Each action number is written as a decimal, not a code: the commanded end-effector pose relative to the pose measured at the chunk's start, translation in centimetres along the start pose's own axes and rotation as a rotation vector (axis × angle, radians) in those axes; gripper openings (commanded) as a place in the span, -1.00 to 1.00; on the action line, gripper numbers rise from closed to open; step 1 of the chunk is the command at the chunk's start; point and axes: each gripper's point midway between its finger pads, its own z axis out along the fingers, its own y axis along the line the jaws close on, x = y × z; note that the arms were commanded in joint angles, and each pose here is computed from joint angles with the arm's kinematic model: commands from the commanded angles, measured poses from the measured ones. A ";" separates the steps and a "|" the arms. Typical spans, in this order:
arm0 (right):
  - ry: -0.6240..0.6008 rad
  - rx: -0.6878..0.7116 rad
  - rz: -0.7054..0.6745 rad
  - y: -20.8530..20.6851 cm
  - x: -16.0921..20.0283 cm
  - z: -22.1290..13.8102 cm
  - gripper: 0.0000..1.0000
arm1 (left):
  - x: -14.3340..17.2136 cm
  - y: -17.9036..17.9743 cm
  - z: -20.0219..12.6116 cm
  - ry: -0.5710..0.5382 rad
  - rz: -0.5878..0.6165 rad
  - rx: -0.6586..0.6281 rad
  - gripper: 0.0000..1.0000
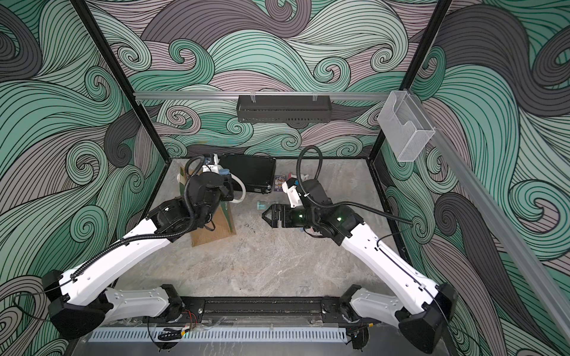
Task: Put the hourglass into the canvas bag
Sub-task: Place the hourglass in the canvas bag.
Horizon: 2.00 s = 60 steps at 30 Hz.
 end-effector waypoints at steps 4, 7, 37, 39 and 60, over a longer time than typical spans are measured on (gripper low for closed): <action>-0.047 -0.067 -0.049 2.5 -1.9 1.7 0.99 | -1.9 3.4 1.3 0.028 0.074 -0.059 -0.86; -0.046 -0.106 -0.057 3.2 -2.2 2.6 0.99 | -1.2 4.6 3.4 0.084 0.076 -0.079 -0.86; 0.018 -0.091 -0.017 0.4 -2.3 6.3 0.99 | 14.5 11.3 15.5 0.676 -0.048 -0.165 -0.85; 0.012 -0.086 -0.012 0.1 -2.3 6.1 0.99 | 14.8 11.2 15.6 0.692 -0.054 -0.161 -0.75; -0.055 -0.066 -0.020 -0.5 -3.7 3.4 0.99 | 6.9 11.0 11.4 0.461 -0.022 -0.094 0.17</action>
